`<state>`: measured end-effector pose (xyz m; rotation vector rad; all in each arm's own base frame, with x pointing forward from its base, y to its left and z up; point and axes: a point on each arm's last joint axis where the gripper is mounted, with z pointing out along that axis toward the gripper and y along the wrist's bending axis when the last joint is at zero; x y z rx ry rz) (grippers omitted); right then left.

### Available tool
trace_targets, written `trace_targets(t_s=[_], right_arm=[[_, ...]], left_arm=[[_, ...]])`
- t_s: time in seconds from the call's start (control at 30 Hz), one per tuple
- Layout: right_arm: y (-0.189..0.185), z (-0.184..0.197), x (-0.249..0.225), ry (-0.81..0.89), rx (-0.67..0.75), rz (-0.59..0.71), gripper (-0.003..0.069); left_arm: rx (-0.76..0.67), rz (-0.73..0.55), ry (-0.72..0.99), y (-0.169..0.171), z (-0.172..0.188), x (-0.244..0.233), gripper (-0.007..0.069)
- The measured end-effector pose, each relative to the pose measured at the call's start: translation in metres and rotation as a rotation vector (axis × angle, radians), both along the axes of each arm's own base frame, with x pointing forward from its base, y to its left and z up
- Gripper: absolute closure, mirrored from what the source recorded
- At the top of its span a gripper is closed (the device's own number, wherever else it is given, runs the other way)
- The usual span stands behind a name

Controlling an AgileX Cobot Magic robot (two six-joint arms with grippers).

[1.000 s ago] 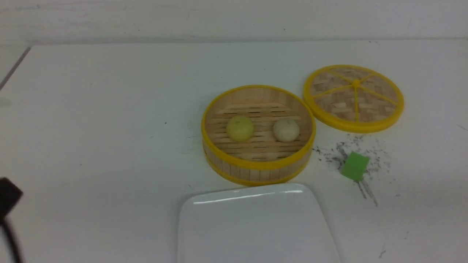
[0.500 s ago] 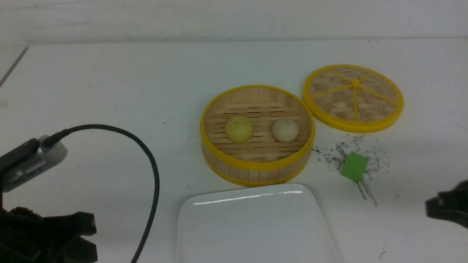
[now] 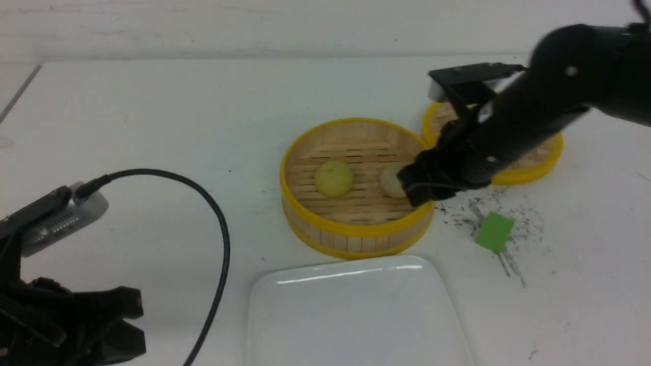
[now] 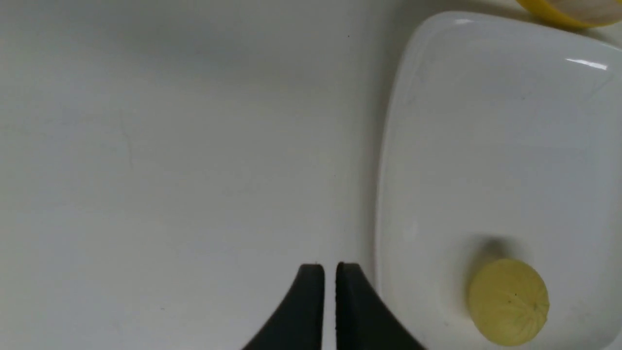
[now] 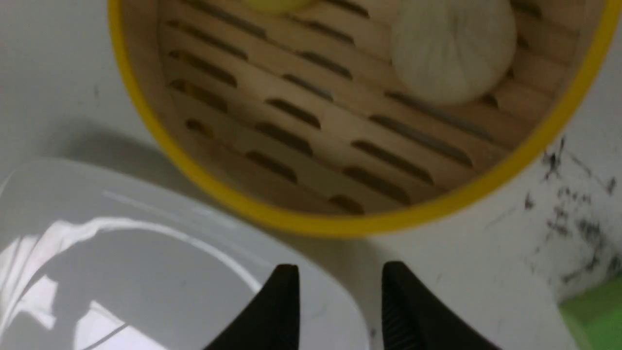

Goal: Put the steamed buns into the plate on the white tablecloth.
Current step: 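Reach toward a bun in the bamboo steamer with the right gripper, then move the steamed bun from the bamboo steamer onto the white plate with the right gripper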

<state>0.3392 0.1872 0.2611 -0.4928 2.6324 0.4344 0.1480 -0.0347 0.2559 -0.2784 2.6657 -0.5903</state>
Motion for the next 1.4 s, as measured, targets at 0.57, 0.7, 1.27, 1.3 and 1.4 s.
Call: trace_targets(t_s=[0.57, 0.7, 1.27, 1.3, 1.4], right_arm=[[0.027, -0.054, 0.079, -0.073, -0.127, -0.131, 0.0445], [0.026, -0.051, 0.078, -0.076, -0.127, -0.131, 0.0627], [0.000, 0.082, -0.084, -0.077, -0.050, -0.001, 0.0637], [0.002, 0.068, -0.099, -0.047, -0.041, 0.017, 0.0637], [0.009, 0.025, -0.127, -0.001, -0.034, 0.064, 0.0637]], left_arm=[[-0.023, 0.008, -0.022, -0.001, 0.002, 0.002, 0.0342], [-0.021, 0.008, -0.023, -0.001, 0.002, 0.002, 0.0360], [-0.018, 0.008, -0.023, -0.001, 0.002, 0.002, 0.0383], [-0.018, 0.009, -0.026, -0.001, 0.002, 0.002, 0.0383], [-0.017, 0.013, -0.033, -0.001, 0.002, 0.003, 0.0383]])
